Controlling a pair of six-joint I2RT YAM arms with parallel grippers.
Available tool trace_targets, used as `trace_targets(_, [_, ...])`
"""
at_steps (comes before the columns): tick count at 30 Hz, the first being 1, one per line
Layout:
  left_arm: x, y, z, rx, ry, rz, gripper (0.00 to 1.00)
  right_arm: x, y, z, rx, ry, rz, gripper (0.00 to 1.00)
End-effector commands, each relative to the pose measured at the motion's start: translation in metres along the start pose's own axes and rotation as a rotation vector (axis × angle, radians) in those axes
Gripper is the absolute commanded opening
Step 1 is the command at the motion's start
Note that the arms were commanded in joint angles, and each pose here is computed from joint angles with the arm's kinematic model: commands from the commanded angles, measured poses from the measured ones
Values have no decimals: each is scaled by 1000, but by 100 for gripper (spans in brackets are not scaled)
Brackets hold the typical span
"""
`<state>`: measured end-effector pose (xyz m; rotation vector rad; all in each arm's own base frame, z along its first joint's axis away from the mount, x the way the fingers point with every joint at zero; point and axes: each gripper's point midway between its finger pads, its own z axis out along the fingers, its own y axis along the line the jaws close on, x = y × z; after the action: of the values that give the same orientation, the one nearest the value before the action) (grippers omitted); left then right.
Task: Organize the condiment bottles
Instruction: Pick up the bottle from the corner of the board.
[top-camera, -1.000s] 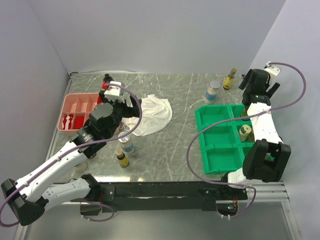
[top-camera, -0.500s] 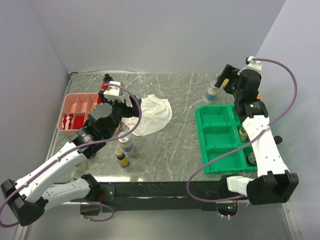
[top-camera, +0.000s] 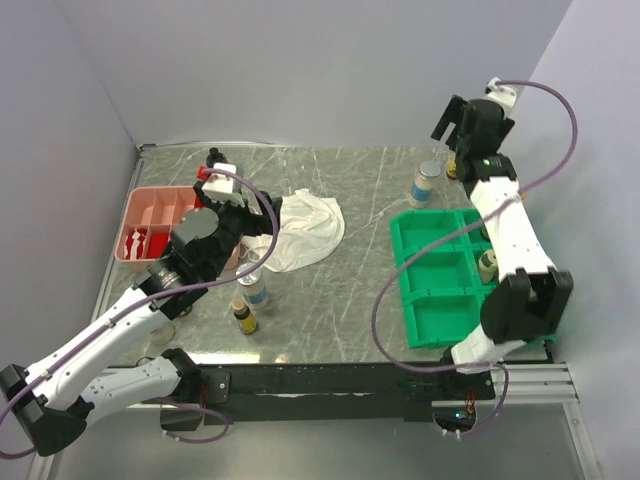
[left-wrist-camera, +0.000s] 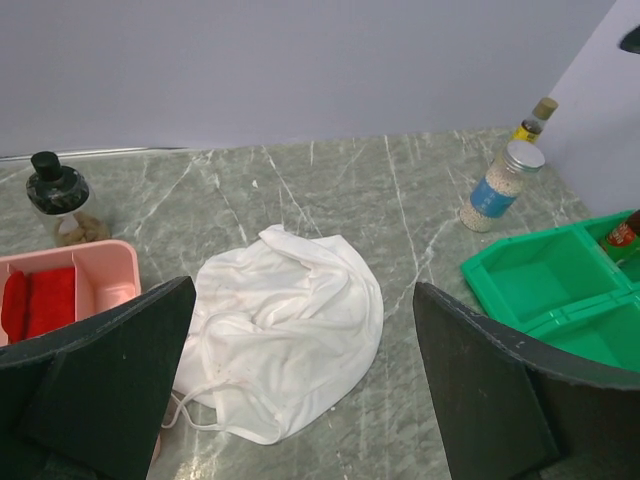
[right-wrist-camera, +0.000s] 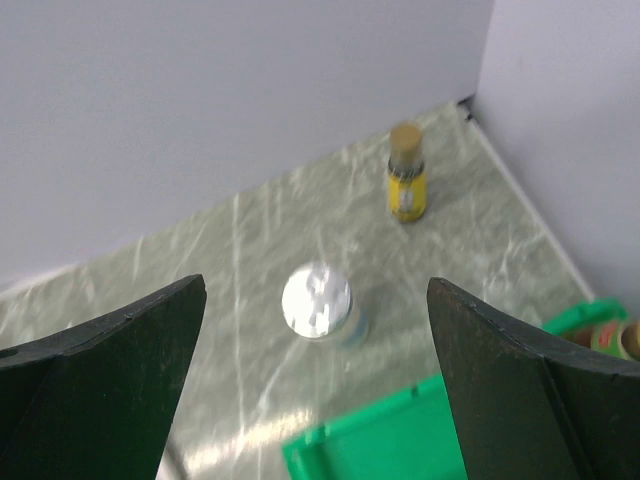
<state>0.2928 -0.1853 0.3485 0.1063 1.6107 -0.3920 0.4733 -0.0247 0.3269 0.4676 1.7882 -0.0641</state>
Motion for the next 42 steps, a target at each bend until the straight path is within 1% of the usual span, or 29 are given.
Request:
trace_targets(1, [-20,-7,-7,41,-56,-25,97,-24,-5,44,135,-52,-32,100])
trace_targets(6, [-20,-9,-8,57,-59,-31,97,-7,-9,96,207,-22,-61,100])
trace_targets(7, [-20,-10,-8,62,-58,-30,97,2,-9,113,223,-6,-65,100])
trace_targets(9, [-17,-11,-5,58,-47,-26,97,11,-16,129,238,14,-52,99])
trace_targets(10, [-16,-11,-5,63,-41,-25,97,21,-11,143,214,33,-48,98])
trace_targets(11, [-16,-12,-4,65,-40,-25,97,27,-6,149,201,41,-37,96])
trace_targets(13, [-15,-14,-3,71,-33,-24,97,31,-25,169,226,47,-15,92])
trace_targets(14, [-15,-15,-3,80,-33,-26,97,35,-27,174,224,54,-5,87])
trace_targets(16, [-14,-16,-3,84,-29,-23,97,43,-33,186,233,64,3,82])
trace_targets(17, [-13,-17,-3,86,-29,-23,97,44,-36,189,244,57,12,79])
trace_targets(20, [-13,-19,-3,98,-26,-27,97,49,-46,196,252,49,29,78])
trace_targets(28, [-9,-22,1,106,-13,-21,97,53,-53,210,225,53,28,77])
trace_targets(31, [-8,-21,1,104,-11,-18,97,60,-55,218,201,69,38,73])
trace_targets(37, [-10,-19,1,98,-18,-18,97,70,-64,226,221,87,6,73])
trace_targets(42, [-9,-19,2,97,-15,-16,97,62,-66,225,223,63,-1,72])
